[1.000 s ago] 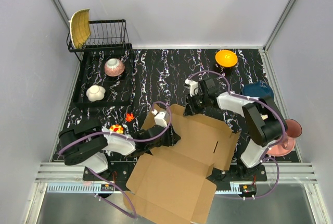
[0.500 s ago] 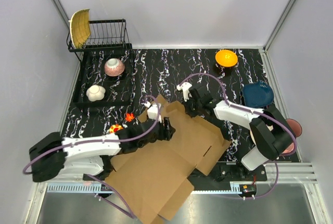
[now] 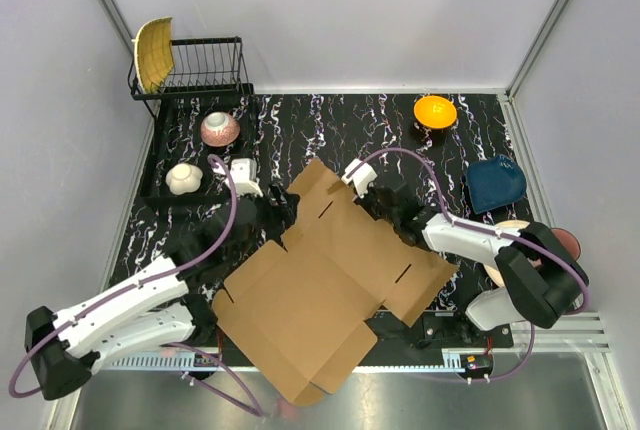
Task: Fold the paper box
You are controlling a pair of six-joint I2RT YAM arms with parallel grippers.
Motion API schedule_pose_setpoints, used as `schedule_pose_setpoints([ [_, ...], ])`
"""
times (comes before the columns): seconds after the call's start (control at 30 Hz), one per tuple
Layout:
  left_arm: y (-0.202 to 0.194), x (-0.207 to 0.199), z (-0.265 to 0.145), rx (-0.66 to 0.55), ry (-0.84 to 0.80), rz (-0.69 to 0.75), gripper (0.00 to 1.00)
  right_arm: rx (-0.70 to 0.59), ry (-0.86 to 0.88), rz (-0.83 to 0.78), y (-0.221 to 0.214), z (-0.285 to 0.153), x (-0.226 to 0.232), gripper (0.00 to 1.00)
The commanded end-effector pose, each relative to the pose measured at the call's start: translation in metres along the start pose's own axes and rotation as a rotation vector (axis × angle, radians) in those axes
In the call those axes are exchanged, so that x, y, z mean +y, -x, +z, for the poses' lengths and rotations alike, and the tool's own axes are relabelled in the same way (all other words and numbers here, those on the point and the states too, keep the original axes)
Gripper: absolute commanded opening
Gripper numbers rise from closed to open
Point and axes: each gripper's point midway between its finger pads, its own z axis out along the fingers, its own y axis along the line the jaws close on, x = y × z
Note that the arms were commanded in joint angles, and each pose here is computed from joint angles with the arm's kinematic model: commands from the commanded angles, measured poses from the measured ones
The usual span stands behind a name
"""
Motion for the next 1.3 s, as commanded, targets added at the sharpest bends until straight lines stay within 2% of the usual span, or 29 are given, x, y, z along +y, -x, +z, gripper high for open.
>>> schedule_pose_setpoints([
  [0.0, -0.011, 0.031, 0.018, 0.059, 0.109, 0.000, 0.82, -0.188, -0.124, -0.152, 0.047, 0.000, -0.025, 0.00],
  [0.07, -0.014, 0.047, 0.030, 0.086, 0.167, -0.050, 0.86, -0.202, -0.139, -0.201, 0.049, 0.004, -0.027, 0.00],
  [0.2, -0.011, 0.060, 0.049, 0.105, 0.206, -0.088, 0.85, -0.203, -0.211, -0.292, 0.051, 0.009, -0.034, 0.00],
  [0.37, 0.005, 0.052, 0.068, 0.025, 0.161, -0.050, 0.82, -0.210, -0.182, -0.334, 0.061, 0.013, -0.031, 0.00],
  [0.53, 0.000, 0.060, 0.077, 0.005, 0.179, -0.025, 0.83, -0.181, -0.057, -0.261, 0.059, 0.014, -0.010, 0.00],
  [0.67, -0.019, 0.065, 0.078, 0.025, 0.171, -0.074, 0.81, -0.156, 0.019, -0.188, 0.050, 0.011, 0.005, 0.00],
  [0.87, -0.040, 0.067, 0.064, 0.037, 0.135, -0.178, 0.75, -0.125, 0.019, -0.138, 0.037, 0.005, 0.007, 0.00],
  [0.97, -0.045, 0.059, 0.050, 0.036, 0.088, -0.140, 0.72, -0.131, 0.027, -0.124, 0.037, 0.000, 0.008, 0.00],
  [1.13, -0.073, 0.054, 0.033, 0.178, 0.106, -0.008, 0.70, -0.092, 0.046, -0.133, 0.030, 0.005, 0.012, 0.00],
  [1.27, -0.103, 0.063, 0.035, 0.279, 0.138, 0.010, 0.65, -0.077, 0.055, -0.131, 0.026, 0.010, 0.014, 0.00],
])
